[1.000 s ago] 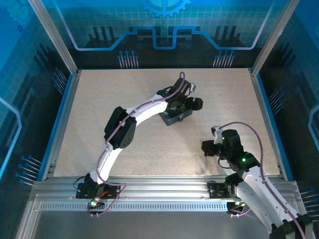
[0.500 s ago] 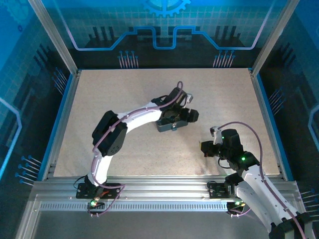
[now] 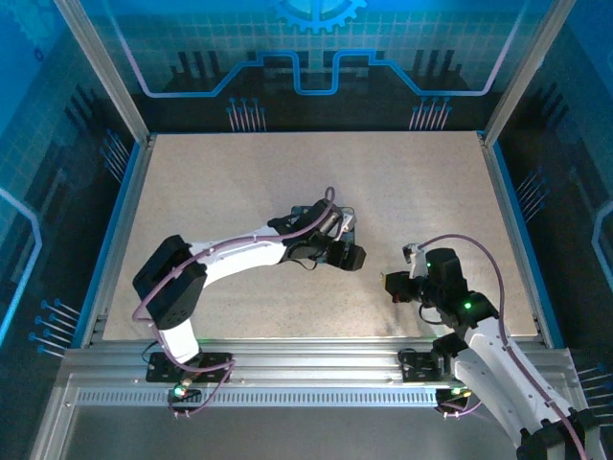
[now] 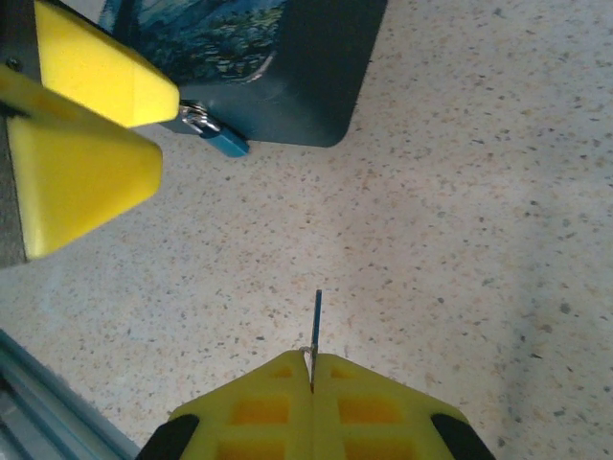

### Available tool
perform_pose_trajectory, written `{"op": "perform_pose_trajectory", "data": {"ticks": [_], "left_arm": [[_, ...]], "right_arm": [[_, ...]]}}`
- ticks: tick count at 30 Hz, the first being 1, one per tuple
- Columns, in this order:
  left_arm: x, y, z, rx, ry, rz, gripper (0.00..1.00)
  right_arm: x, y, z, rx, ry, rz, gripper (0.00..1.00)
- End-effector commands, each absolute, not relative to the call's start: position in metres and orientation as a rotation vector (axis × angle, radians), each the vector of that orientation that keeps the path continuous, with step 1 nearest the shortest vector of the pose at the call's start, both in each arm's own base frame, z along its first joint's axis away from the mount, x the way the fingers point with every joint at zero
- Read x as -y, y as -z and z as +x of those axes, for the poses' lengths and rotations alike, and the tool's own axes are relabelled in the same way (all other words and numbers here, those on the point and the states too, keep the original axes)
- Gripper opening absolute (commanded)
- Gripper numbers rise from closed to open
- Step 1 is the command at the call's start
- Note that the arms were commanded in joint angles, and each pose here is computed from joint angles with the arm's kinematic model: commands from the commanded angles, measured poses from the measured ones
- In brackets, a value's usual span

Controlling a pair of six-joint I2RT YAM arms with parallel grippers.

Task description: Unlock the padlock with the key

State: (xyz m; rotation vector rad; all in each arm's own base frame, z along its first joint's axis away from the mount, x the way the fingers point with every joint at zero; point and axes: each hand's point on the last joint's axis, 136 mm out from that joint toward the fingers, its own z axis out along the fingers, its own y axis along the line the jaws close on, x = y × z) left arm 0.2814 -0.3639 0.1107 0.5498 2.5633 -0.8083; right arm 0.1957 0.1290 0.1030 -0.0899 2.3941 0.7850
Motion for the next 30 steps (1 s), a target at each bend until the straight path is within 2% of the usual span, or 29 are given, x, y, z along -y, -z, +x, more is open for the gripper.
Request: {"op": "perform_pose_trajectory", "data": {"ticks": [1,11,21,30], "left_arm": [[0.360,-0.125,0.279,-2.517,0.832,0.494,0.85],[0.373,-0.150,0.299,-2.440,0.819,0.512,0.85],[0.387,-0.120,0.336,-2.500,0.609,0.546,0.86],[0.380,-0.093,0.318,-2.602,0.498,0.615,0.86]], "right_arm": [[-0.136,-0.108,0.195,-2.357,-0.856,-0.112,0.00],[-0.134,-0.110,0.195,-2.363,-0.851,-0.093,0.00],[-0.127,-0.109,0.193,-2.388,-0.797,-0.079,0.00],[-0.124,-0.105,0.194,-2.419,-0.764,-0.079,0.00]]}}
